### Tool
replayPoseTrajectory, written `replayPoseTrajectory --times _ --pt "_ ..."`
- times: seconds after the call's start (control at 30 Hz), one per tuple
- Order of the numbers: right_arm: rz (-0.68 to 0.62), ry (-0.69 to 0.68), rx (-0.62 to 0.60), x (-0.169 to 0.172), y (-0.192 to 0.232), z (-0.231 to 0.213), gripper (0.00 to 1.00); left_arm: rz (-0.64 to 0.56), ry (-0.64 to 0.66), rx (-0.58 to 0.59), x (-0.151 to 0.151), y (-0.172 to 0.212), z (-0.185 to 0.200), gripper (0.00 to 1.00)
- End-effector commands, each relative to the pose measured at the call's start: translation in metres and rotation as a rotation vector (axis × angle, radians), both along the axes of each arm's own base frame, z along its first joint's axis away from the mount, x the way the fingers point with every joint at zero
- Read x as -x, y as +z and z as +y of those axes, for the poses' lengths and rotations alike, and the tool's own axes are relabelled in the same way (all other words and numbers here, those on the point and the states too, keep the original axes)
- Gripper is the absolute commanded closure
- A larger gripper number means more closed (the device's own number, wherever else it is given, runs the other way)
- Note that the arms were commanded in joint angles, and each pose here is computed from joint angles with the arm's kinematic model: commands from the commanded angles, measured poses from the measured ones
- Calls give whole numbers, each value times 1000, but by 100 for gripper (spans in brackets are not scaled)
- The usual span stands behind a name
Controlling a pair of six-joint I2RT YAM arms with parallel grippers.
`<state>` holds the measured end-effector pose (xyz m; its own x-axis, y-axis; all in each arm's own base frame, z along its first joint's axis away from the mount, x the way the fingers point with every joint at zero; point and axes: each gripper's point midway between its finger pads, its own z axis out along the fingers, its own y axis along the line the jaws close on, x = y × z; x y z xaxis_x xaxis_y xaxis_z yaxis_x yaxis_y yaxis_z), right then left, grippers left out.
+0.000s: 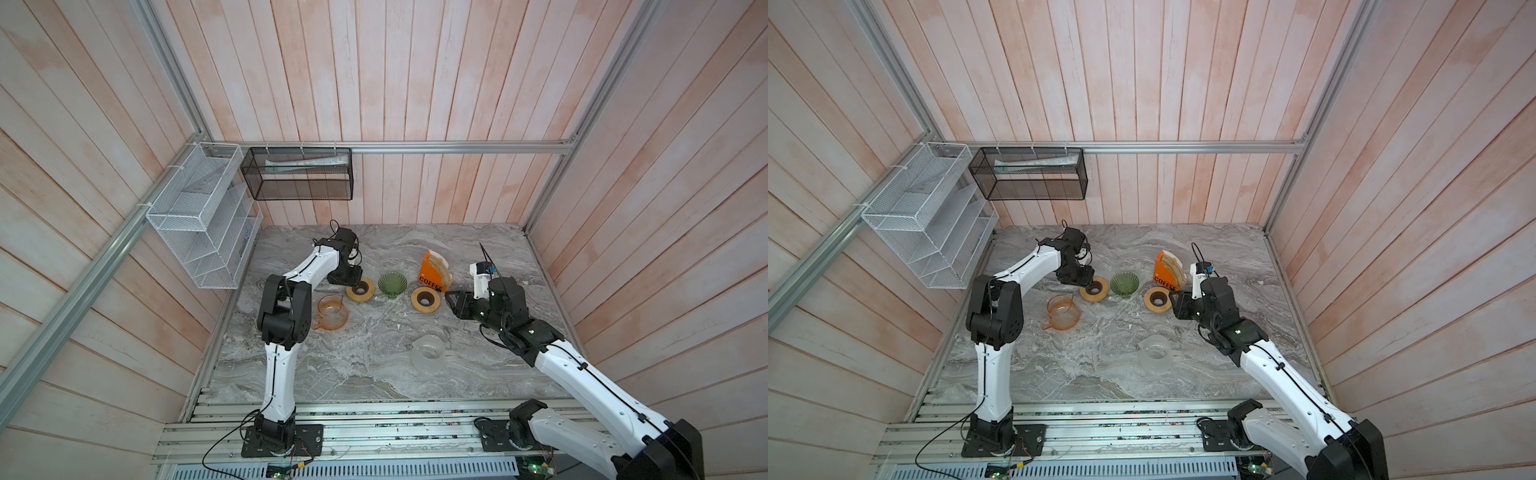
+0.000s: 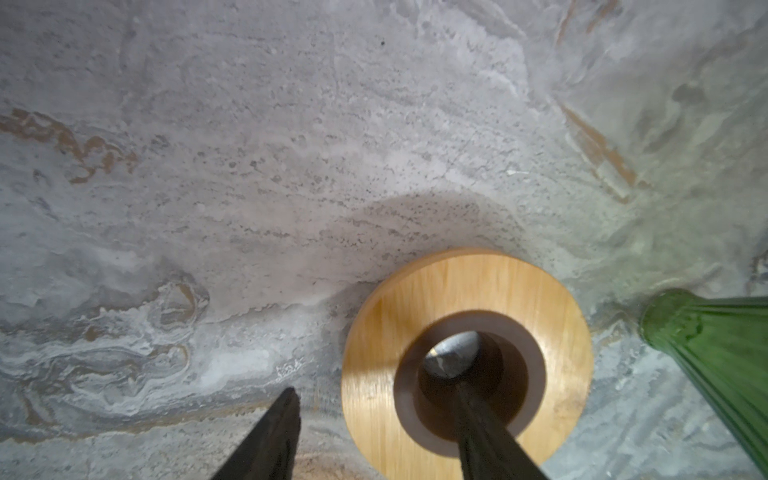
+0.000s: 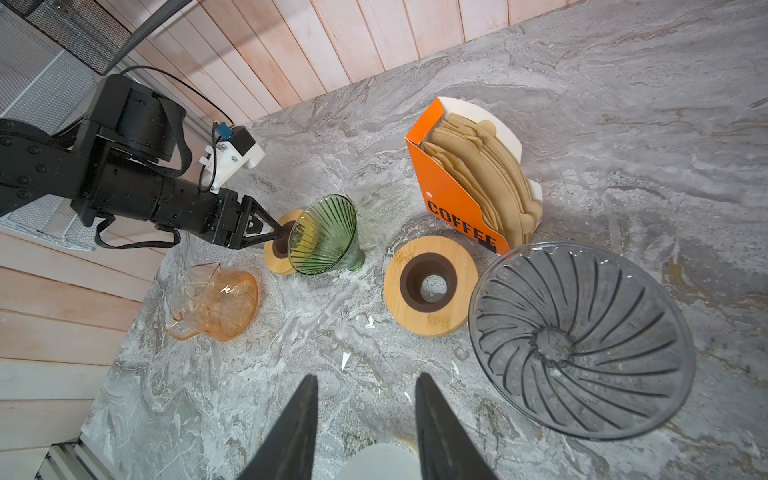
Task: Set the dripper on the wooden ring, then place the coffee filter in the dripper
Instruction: 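Close the left gripper on the wooden dripper stand's rim and lift it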
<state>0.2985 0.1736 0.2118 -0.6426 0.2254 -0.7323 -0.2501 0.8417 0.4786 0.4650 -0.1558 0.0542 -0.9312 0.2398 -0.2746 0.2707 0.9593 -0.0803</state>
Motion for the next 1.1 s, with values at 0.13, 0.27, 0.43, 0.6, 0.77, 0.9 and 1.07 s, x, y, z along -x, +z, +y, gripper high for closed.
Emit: replayPoseTrajectory --times 0.13,0.27,0.43,0.6,0.77,0.9,1.07 --pt "5 1 -23 -3 -1 3 60 26 -8 -20 -2 -19 -1 40" --pt "6 7 -34 -4 0 5 60 29 -6 -12 -2 -20 -2 40" --pt "9 5 -35 -3 -1 4 60 41 -8 -17 -1 -25 -2 46" --pt "11 1 -47 -2 -2 4 60 48 -6 -10 1 -28 -2 49" --pt "15 0 -46 -1 -3 3 60 41 -4 -6 1 -29 -3 54" --pt "14 -2 -45 -1 -2 3 60 31 -4 0 -1 -25 -4 66" --pt "6 -8 -51 -1 2 2 60 14 -5 10 -4 -17 -7 75"
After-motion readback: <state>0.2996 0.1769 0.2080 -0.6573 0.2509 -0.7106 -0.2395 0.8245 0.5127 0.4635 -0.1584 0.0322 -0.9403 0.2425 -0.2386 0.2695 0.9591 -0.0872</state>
